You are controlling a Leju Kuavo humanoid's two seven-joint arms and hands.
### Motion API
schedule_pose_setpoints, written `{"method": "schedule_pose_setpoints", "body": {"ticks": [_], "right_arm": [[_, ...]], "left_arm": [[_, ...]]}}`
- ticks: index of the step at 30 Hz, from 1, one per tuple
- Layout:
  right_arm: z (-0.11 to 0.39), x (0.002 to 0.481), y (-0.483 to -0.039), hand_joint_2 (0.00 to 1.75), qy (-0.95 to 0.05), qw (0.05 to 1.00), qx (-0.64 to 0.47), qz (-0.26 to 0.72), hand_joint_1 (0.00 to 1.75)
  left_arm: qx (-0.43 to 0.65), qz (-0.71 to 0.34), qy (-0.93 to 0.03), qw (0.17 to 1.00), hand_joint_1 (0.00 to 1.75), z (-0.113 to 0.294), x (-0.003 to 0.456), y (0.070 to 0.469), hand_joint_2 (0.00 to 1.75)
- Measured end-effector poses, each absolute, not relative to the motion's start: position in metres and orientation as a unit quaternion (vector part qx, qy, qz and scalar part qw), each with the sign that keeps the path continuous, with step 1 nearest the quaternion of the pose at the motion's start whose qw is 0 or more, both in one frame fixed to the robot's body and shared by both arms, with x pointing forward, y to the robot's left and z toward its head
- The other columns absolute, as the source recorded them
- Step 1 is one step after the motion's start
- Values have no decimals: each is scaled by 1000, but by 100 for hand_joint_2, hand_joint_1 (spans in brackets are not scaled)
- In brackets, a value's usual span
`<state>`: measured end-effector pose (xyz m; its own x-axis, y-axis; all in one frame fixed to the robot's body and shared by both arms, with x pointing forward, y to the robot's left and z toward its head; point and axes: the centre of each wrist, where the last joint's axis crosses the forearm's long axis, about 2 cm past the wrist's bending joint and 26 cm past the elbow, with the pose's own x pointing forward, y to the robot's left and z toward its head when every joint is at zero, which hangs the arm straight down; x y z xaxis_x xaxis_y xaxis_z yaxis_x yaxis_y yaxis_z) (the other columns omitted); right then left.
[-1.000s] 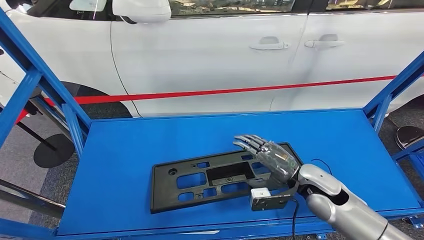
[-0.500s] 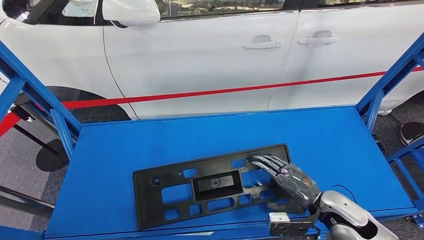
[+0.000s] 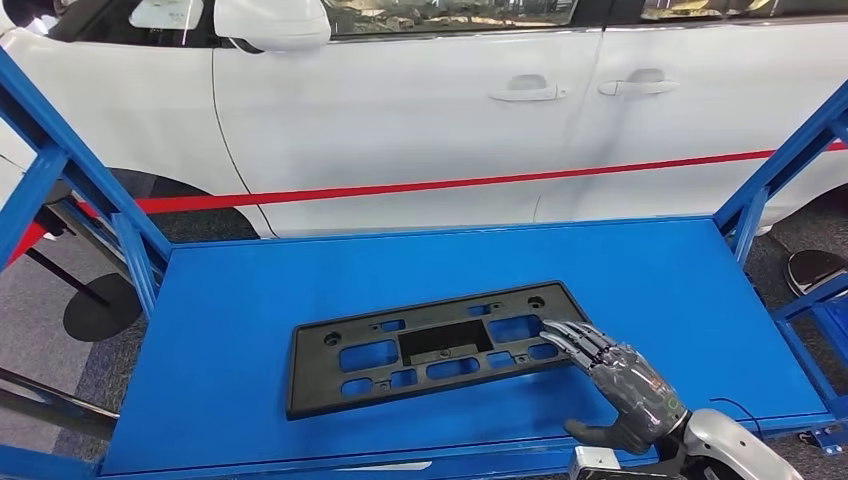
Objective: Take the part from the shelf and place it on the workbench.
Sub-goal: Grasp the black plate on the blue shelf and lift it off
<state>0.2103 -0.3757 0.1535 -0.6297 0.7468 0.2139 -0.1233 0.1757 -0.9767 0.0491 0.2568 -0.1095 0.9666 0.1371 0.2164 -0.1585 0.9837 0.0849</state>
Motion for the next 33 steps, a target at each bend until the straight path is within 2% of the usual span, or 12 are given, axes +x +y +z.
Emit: {"method": "schedule_pose_setpoints", "body": {"ticks": [9, 23, 33], "right_arm": [[153, 216, -370, 175, -685, 341, -232, 601, 0], [133, 211, -345, 175, -709, 357, -215, 569, 0], [109, 198, -307, 175, -716, 381, -202, 549, 0]], "left_arm": [[50, 81, -112, 989, 0, -109, 51, 256, 0], [54, 87, -109, 989, 0, -110, 47, 256, 0], [47, 85, -103, 990, 0, -109, 47, 249, 0]]}}
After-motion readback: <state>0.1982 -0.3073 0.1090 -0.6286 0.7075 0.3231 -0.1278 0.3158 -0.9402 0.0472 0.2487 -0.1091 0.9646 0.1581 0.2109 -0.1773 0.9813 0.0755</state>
